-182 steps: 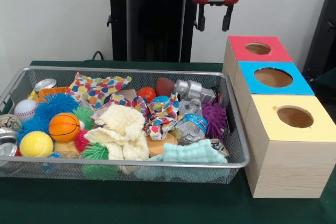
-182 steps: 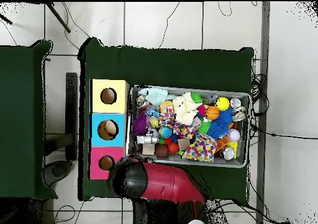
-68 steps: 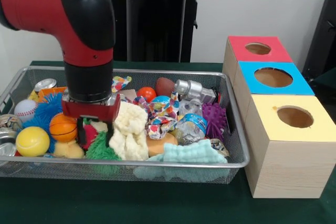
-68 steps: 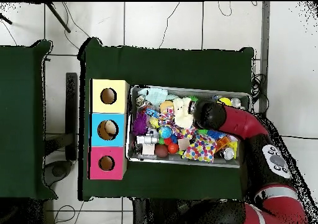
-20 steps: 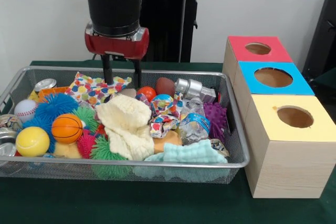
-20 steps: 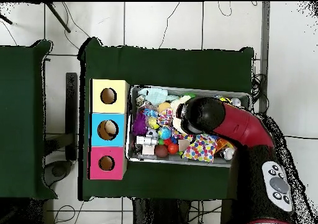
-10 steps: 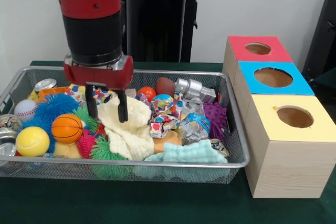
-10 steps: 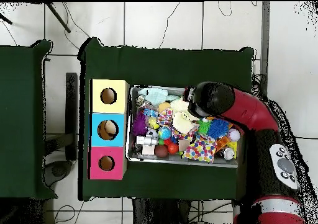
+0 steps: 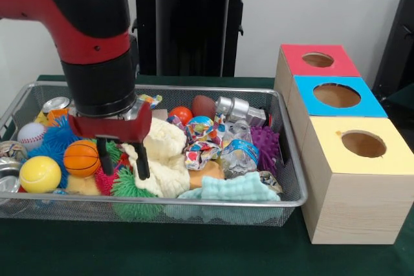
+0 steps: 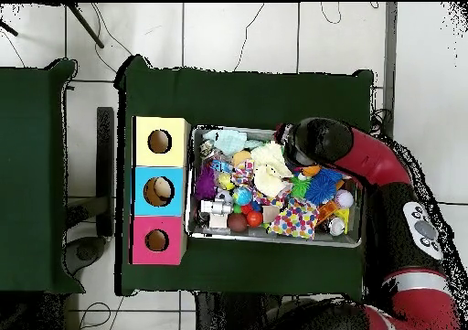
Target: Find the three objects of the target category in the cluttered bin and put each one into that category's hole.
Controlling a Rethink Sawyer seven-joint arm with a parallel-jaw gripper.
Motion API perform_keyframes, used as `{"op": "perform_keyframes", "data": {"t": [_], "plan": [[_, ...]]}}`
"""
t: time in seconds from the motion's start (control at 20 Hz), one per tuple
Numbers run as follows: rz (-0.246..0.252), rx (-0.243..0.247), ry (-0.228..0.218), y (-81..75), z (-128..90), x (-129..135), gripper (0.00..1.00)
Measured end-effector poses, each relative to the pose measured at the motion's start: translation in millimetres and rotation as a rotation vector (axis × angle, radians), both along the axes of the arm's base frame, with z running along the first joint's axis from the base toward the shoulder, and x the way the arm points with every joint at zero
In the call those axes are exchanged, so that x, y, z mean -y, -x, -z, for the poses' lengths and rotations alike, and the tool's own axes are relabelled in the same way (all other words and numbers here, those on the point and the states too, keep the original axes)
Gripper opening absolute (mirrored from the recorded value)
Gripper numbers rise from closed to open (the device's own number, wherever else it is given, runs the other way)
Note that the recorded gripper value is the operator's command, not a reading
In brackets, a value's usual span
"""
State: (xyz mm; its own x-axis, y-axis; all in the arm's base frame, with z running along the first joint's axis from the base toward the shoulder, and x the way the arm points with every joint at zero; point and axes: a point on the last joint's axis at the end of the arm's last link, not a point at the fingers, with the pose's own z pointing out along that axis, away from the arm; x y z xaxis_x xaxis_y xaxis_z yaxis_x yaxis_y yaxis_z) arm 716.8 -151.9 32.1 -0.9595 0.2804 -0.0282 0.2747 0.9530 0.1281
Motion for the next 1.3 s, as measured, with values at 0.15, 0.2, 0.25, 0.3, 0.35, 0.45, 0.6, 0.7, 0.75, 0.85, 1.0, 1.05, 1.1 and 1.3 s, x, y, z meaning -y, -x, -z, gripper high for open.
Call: {"op": "perform_keyframes", "data": {"t": [0.15,0.2,0.25,0.3,0.35,0.45,0.6,0.7,0.75,0.85,1.0,1.05,1.1,1.3], "plan": [[-0.006,0.009,-0.009,5.4,17.1,9.5,1.00],[-0.010,0.006,-0.006,7.4,19.8,10.6,1.00],[-0.014,0.003,-0.004,9.3,22.4,11.7,1.00],[-0.024,-0.005,0.003,12.9,26.9,12.9,1.00],[-0.034,-0.011,0.008,15.4,29.9,12.9,1.00],[-0.054,-0.025,0.018,19.6,32.9,12.6,1.00],[-0.083,-0.055,0.030,26.6,32.7,14.4,1.00],[-0.088,-0.061,0.032,28.0,31.9,15.6,1.00],[-0.091,-0.066,0.032,29.1,30.7,17.9,1.00],[-0.092,-0.067,0.032,29.6,29.2,21.4,1.00],[-0.093,-0.064,0.035,29.8,26.4,28.2,1.00],[-0.095,-0.061,0.041,28.7,24.5,32.5,1.00],[-0.096,-0.059,0.044,27.4,23.4,34.2,1.00],[-0.101,-0.047,0.056,17.0,16.4,42.7,1.00]]}}
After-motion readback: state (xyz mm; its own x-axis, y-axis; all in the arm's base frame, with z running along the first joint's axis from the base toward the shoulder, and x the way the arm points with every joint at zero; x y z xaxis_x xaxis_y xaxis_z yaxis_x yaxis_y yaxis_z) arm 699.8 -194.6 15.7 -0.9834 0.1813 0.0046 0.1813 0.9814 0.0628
